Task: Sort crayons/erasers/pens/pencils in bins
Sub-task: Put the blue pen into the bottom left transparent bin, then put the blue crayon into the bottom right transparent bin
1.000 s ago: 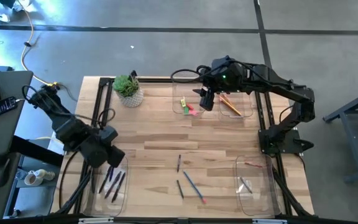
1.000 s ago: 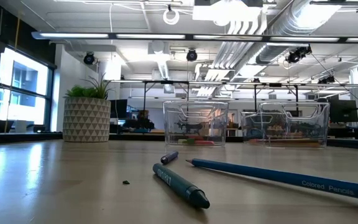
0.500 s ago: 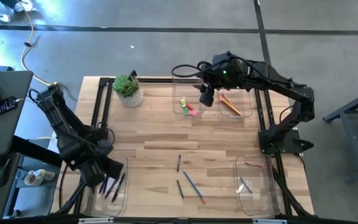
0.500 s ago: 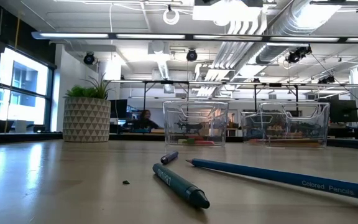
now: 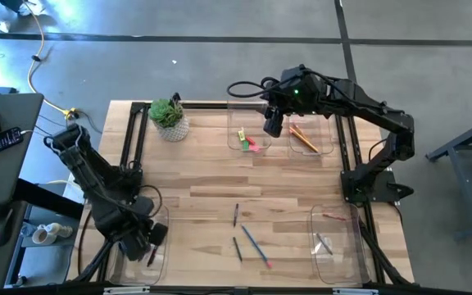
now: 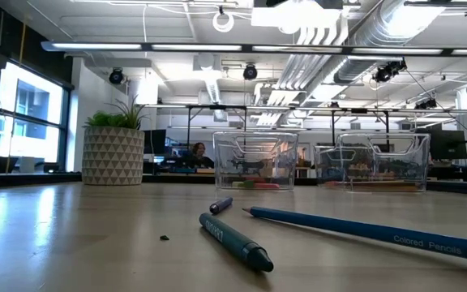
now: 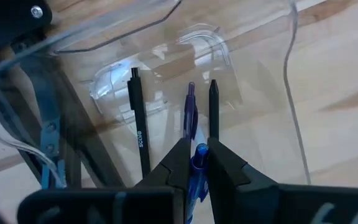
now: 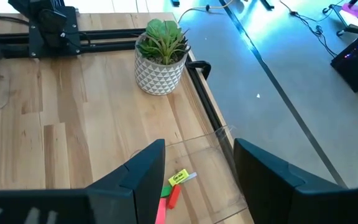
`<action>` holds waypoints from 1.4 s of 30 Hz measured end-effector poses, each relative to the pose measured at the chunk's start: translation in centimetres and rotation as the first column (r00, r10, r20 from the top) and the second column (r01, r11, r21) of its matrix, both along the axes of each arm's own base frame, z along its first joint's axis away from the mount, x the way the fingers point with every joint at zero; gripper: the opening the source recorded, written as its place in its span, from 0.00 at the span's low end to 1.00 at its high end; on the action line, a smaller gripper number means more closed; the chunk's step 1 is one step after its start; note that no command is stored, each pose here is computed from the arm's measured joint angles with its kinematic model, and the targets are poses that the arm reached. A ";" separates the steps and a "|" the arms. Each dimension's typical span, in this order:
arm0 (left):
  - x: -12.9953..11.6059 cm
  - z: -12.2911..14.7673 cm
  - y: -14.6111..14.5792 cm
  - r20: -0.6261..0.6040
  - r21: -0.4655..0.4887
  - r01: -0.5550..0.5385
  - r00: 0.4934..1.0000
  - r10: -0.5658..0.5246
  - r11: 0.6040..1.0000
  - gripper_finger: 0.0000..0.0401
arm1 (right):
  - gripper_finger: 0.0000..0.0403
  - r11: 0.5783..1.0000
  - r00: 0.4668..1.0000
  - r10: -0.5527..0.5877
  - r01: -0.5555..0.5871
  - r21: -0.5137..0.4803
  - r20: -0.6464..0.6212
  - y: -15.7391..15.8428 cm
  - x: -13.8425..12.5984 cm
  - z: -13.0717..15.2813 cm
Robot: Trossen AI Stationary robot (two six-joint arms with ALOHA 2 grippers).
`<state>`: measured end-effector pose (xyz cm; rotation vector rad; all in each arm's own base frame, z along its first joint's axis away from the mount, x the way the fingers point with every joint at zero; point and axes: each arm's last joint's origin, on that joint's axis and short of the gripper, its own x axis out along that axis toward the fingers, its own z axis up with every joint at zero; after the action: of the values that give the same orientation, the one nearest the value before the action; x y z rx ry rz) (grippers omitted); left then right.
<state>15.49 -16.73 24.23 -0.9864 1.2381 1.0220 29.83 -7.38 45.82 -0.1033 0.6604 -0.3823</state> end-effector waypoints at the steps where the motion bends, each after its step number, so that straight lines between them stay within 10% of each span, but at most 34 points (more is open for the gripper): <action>1: 0.1 -0.2 -0.1 -0.004 0.003 -0.007 1.000 0.007 1.000 0.04 | 0.46 1.000 1.000 0.000 0.000 0.000 0.000 0.0 0.0 0.0; 29: 1.5 -2.9 -1.9 -0.105 -0.036 0.012 0.994 -0.015 0.999 0.18 | 0.46 1.000 0.999 -0.003 0.004 0.019 -0.052 -0.2 1.0 -1.7; 42: 1.0 0.4 0.2 0.033 -0.101 0.093 0.995 -0.090 0.991 0.28 | 0.46 0.987 0.996 -0.089 0.092 0.132 -0.026 -0.3 1.4 -2.5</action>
<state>16.54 -16.49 24.63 -1.0100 1.3104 0.8774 31.18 -7.65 43.36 0.0496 0.7097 -0.4240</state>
